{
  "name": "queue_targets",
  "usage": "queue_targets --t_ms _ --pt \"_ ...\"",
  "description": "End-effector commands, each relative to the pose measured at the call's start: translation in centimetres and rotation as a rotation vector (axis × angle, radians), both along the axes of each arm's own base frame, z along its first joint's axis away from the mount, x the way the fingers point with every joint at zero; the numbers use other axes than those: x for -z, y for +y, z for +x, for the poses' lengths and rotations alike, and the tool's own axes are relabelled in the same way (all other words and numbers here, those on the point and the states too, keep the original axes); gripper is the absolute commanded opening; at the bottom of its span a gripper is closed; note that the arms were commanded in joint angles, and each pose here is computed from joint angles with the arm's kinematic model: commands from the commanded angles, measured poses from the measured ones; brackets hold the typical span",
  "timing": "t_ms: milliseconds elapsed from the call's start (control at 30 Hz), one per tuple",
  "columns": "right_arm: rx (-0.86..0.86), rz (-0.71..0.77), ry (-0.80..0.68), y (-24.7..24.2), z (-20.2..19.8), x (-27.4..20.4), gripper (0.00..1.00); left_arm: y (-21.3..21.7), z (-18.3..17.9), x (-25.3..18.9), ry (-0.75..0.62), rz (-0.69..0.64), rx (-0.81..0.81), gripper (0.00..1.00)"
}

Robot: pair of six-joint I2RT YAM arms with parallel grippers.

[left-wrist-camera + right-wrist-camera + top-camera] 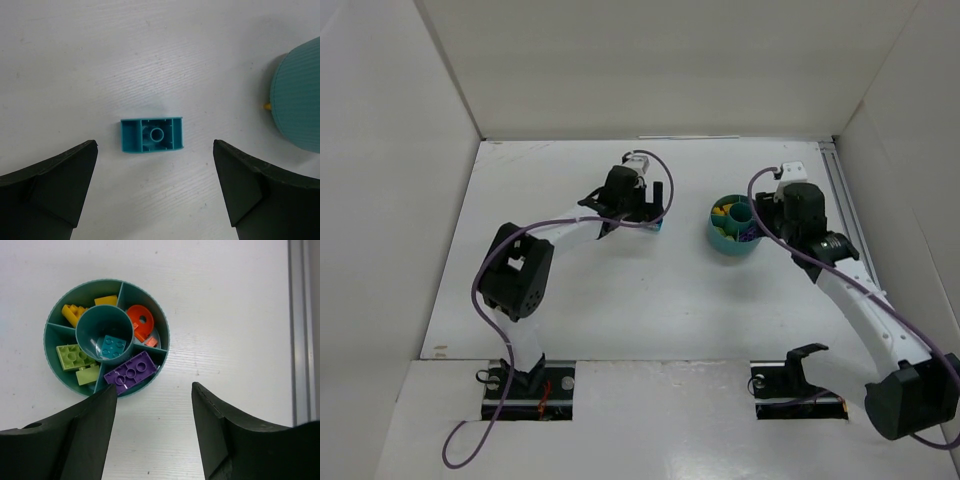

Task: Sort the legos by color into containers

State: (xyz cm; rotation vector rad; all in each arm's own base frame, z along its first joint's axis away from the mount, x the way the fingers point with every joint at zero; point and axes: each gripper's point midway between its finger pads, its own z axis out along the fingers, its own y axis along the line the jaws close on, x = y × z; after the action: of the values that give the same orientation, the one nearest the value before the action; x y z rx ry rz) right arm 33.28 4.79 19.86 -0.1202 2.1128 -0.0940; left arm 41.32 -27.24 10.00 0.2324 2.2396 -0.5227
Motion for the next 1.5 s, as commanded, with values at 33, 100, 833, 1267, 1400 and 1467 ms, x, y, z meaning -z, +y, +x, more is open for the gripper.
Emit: queue_targets --t_ms 33,100,833,1267,1400,1467 --pt "0.056 -0.039 -0.046 -1.5 -1.2 -1.8 0.66 -0.4 1.5 0.3 -0.01 0.067 0.004 1.0" --pt "0.063 -0.05 -0.055 -1.9 -1.5 -2.2 0.68 -0.1 1.7 1.0 -0.006 0.111 -0.013 1.0" --pt "0.063 -0.06 -0.029 -2.2 -2.4 -1.4 0.68 -2.6 1.8 3.1 -0.01 0.185 0.035 0.51" --pt "-0.68 0.228 -0.082 9.5 -4.6 -5.7 0.75 -6.0 -11.9 -11.0 -0.63 -0.111 0.748 0.47" --pt "-0.935 0.418 -0.125 13.8 -6.2 -7.9 0.75 -6.7 -15.1 -13.0 -0.689 -0.167 0.869 0.47" --pt "-0.975 0.465 -0.127 15.0 -6.6 -8.3 0.75 -7.3 -16.0 -13.3 -0.702 -0.164 0.888 0.47"
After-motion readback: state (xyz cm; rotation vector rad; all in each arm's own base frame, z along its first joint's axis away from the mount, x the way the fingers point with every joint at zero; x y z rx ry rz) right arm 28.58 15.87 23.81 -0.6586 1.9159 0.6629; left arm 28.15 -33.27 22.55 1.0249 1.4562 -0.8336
